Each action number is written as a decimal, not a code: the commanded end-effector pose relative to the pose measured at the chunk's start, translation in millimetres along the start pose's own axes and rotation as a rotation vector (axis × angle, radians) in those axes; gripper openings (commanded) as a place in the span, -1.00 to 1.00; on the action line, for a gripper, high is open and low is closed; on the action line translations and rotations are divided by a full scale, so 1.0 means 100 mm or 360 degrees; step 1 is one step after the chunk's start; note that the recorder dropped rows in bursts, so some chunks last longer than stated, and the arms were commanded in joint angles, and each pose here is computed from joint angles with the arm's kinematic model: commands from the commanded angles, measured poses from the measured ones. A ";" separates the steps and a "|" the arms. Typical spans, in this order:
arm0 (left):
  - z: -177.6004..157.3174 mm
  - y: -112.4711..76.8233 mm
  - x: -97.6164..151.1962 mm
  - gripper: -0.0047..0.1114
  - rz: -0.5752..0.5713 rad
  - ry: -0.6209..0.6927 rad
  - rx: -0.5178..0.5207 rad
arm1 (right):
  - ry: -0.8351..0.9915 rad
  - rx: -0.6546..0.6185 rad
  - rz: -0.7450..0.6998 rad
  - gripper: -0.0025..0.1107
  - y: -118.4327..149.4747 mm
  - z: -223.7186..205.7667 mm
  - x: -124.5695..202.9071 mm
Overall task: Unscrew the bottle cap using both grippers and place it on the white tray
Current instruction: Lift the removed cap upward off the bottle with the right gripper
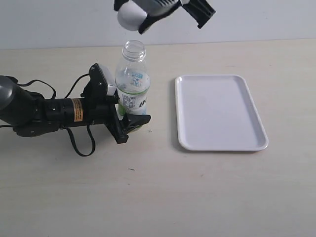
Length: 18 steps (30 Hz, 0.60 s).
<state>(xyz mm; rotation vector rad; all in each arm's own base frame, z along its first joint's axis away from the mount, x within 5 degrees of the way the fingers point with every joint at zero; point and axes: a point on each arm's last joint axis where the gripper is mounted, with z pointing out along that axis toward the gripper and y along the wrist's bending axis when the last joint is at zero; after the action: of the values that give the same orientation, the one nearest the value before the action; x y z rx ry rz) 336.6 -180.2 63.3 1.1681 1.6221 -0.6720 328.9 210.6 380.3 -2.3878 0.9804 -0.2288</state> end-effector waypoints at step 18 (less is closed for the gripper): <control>-0.02 0.02 -0.10 -0.92 -0.0153 -0.0140 -0.0022 | 0.0805 0.0011 0.2540 -0.96 0.93 0.37 0.66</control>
<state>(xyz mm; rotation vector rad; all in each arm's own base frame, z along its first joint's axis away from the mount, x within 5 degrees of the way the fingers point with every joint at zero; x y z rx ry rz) 336.7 -181.0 66.0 1.0893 1.6473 -0.7363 331.8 136.2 308.4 -0.9658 2.6554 -0.2204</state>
